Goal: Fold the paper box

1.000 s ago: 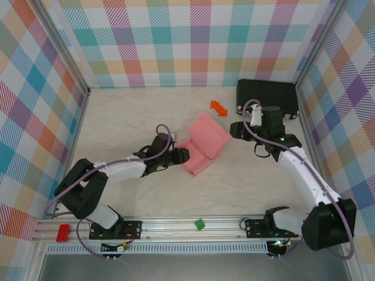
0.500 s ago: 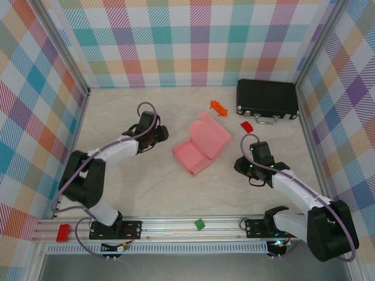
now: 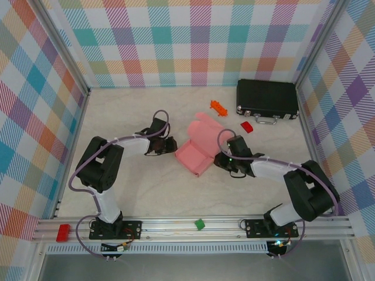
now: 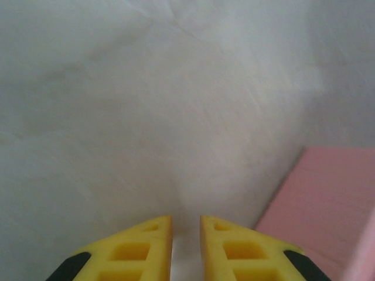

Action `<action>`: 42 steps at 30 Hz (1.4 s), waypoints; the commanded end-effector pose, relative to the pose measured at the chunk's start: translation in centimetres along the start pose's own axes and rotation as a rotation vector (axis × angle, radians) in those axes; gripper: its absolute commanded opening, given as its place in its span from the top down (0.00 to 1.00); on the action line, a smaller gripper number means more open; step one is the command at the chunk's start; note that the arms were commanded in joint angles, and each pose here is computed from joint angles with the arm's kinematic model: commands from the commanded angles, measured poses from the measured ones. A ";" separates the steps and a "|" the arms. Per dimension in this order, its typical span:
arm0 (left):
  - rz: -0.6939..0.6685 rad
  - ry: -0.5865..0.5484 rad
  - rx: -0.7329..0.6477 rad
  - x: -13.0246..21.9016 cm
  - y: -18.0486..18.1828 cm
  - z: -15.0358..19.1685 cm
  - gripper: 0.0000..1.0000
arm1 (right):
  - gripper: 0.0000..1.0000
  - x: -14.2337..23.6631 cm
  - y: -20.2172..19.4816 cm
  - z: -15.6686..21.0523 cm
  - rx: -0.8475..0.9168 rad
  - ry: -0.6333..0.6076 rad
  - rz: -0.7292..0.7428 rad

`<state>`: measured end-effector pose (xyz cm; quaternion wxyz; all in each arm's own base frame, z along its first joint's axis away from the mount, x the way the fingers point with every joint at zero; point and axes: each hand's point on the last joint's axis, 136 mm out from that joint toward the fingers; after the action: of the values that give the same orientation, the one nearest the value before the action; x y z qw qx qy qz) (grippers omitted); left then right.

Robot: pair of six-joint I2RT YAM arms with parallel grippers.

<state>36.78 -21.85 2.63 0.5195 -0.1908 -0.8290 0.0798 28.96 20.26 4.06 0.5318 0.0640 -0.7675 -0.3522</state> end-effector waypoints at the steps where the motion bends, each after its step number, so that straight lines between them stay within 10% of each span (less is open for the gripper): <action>1: 0.065 0.034 -0.010 1.2 -1.9 2.4 0.81 | 0.76 -0.8 2.9 -1.6 0.052 -0.020 -0.057; 12: -0.022 -0.032 0.088 4.0 -0.5 6.2 0.76 | 0.74 -1.3 2.8 -3.6 0.197 -0.046 0.068; 25: -0.223 -0.270 -0.116 13.8 0.8 0.8 0.53 | 0.55 5.3 5.2 -6.1 0.539 -0.108 -0.027; 33: -0.221 -0.235 -0.207 13.0 -0.5 -2.5 0.37 | 0.42 3.9 8.8 -7.0 0.715 -0.004 -0.105; 42: -0.172 -0.163 -0.192 10.1 -0.9 -3.8 0.42 | 0.51 1.5 10.2 -8.2 0.733 0.061 -0.101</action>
<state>35.73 -18.32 12.26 0.4329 -0.1421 -0.8897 -0.0292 38.21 22.85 12.65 0.4700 0.2790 -0.8328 -0.0879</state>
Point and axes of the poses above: each hand's point on the last joint's axis, 136 mm out from that joint toward the fingers, its own x axis back along the fingers, its own y axis along the line the jaws close on, z = x × y, and after that the axes turned 12 degrees about -x, right-handed
